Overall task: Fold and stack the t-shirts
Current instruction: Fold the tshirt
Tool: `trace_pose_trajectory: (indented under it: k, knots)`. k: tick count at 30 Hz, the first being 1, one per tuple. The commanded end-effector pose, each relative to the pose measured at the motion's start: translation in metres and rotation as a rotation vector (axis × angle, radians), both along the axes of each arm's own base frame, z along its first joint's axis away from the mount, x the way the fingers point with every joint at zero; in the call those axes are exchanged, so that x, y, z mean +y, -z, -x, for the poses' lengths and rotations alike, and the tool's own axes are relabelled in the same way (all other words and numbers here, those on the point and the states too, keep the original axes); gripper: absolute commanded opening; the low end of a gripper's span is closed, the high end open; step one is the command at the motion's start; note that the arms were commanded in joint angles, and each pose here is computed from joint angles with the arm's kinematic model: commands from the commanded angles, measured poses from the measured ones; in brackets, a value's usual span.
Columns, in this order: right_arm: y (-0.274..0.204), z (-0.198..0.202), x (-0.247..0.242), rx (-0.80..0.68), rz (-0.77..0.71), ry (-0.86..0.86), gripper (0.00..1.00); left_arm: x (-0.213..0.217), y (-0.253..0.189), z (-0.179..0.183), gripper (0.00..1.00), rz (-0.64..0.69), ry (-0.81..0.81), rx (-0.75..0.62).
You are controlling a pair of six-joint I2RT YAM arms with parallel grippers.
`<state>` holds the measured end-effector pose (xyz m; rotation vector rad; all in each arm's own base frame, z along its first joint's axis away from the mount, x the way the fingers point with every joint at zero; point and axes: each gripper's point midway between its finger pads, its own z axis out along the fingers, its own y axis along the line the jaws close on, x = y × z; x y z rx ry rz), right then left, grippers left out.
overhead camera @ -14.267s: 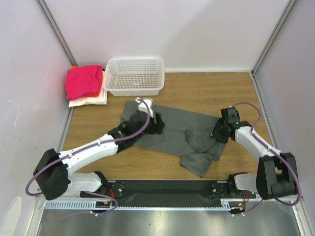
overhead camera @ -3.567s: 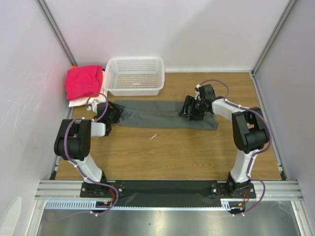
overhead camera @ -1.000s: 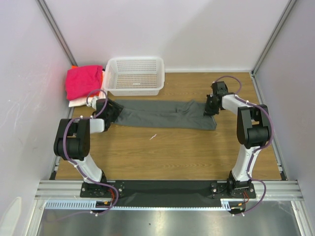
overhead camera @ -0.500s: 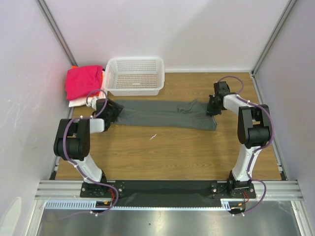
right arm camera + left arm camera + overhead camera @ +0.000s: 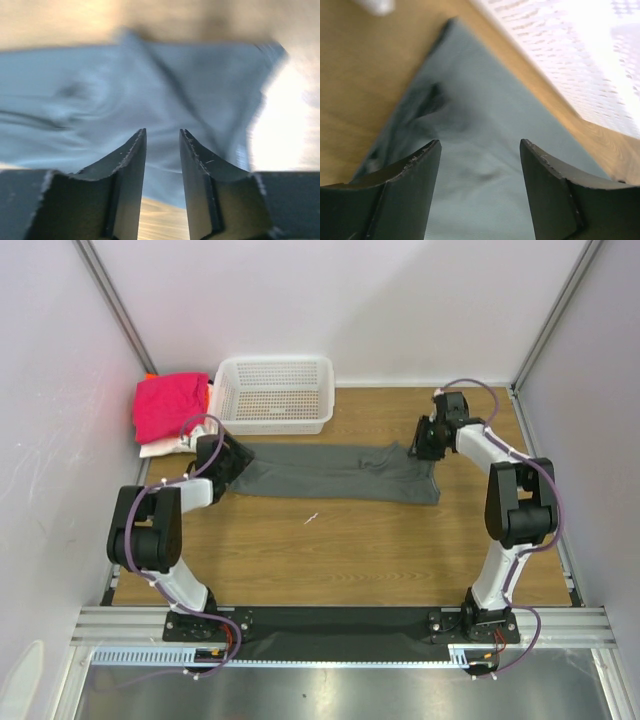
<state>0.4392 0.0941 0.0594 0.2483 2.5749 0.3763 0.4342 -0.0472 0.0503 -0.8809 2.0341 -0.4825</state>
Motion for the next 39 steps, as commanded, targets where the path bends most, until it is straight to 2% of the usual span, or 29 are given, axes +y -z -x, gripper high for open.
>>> trace_pose_trajectory:
  k: [1, 4, 7, 12, 16, 22, 26, 30, 35, 39]
  knots:
    - [-0.089, -0.028, 0.046, -0.231, -0.131, -0.087, 0.39, -0.021, -0.07, -0.023, 0.71, -0.092, 0.12, -0.184]
    - [-0.09, -0.03, 0.074, -0.271, -0.173, -0.138, 0.41, -0.032, -0.097, -0.024, 0.73, -0.133, 0.152, -0.254]
    - [-0.073, -0.03, 0.097, -0.249, -0.246, -0.178, 0.42, -0.04, -0.113, -0.023, 0.73, -0.165, 0.175, -0.308]
    - [-0.032, -0.03, 0.121, -0.173, -0.308, -0.229, 0.41, -0.055, -0.102, -0.02, 0.73, -0.103, 0.228, -0.294]
    - [-0.016, -0.034, 0.134, -0.148, -0.31, -0.253, 0.4, -0.074, -0.091, -0.02, 0.73, -0.101, 0.278, -0.251]
    - [0.001, -0.043, 0.145, -0.133, -0.314, -0.257, 0.39, -0.079, -0.077, -0.021, 0.73, -0.087, 0.291, -0.206]
    - [0.009, -0.052, 0.147, -0.141, -0.311, -0.24, 0.39, -0.079, -0.062, -0.021, 0.73, -0.09, 0.292, -0.16]
    - [0.021, -0.064, 0.131, -0.14, -0.234, -0.168, 0.39, -0.075, -0.049, -0.02, 0.72, -0.1, 0.271, -0.108]
    - [0.03, -0.069, 0.101, -0.134, -0.135, -0.068, 0.4, -0.052, -0.033, -0.022, 0.73, -0.168, 0.171, -0.002]
    - [0.029, -0.067, 0.091, -0.129, -0.157, -0.06, 0.39, -0.036, -0.021, -0.024, 0.73, -0.162, 0.107, 0.039]
